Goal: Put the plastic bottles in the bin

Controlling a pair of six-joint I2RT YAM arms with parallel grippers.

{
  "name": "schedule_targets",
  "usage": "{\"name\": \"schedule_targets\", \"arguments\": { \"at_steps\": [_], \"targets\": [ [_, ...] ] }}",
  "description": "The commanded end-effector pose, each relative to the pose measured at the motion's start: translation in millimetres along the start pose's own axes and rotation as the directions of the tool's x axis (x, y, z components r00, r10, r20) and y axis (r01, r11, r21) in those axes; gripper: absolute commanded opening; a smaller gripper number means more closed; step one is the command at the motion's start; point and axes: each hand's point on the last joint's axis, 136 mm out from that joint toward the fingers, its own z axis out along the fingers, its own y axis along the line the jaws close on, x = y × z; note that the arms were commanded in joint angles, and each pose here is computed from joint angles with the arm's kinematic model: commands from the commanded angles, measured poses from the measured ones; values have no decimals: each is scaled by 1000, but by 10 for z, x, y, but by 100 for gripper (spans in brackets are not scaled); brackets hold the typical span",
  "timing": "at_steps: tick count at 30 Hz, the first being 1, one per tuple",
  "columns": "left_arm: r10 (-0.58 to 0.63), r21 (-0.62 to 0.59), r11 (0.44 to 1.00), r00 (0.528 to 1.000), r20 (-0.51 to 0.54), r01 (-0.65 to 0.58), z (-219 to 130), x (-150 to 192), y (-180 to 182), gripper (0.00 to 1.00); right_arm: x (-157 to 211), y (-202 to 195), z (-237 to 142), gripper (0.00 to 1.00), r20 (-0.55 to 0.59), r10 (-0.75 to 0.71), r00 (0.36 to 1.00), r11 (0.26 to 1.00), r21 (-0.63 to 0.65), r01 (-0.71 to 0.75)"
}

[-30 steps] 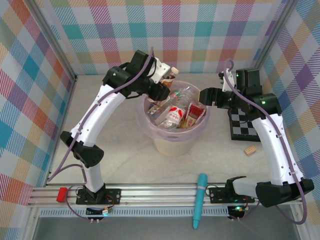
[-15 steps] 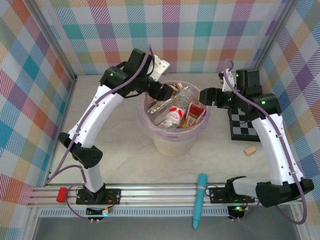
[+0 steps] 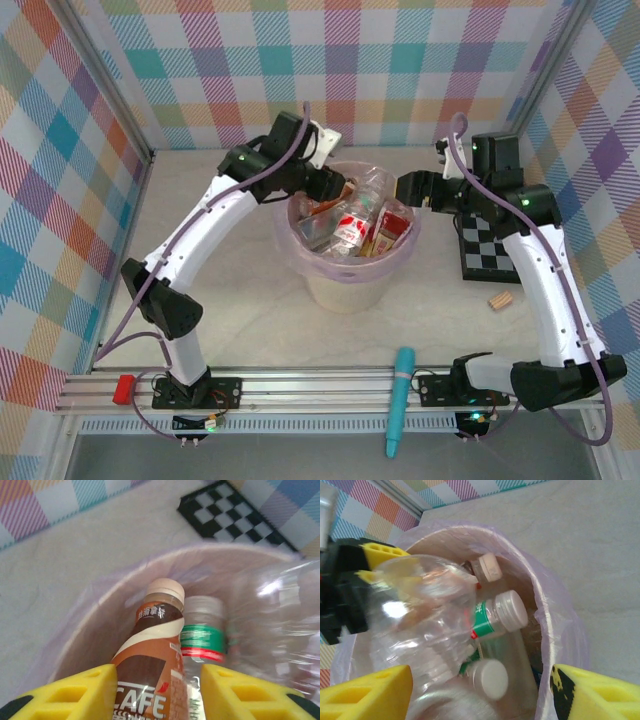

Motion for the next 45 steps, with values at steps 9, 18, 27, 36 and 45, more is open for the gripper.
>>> {"name": "schedule_targets", "arguments": {
  "at_steps": [9,18,27,36,45],
  "targets": [
    [-72,-3,997,992,106,73,-326,-53,-42,53,-166,195,-21,73,30,-7,1000,996,-89,9],
    [-78,37,997,950,303,71,-756,-538,-136,70,-395,477,-193,72,94,-45,995,990,-127,57],
    [-91,27,996,935,342,86,-931,-522,-125,70,-242,632,146,70,29,-130,991,987,-88,133],
    [-94,18,995,937,335,94,-981,-396,-102,71,-127,193,342,69,-27,-98,995,990,96,100],
    [-97,24,995,942,322,94,-956,-335,-113,71,34,-11,383,69,-56,-33,998,990,135,40]
  ]
}}
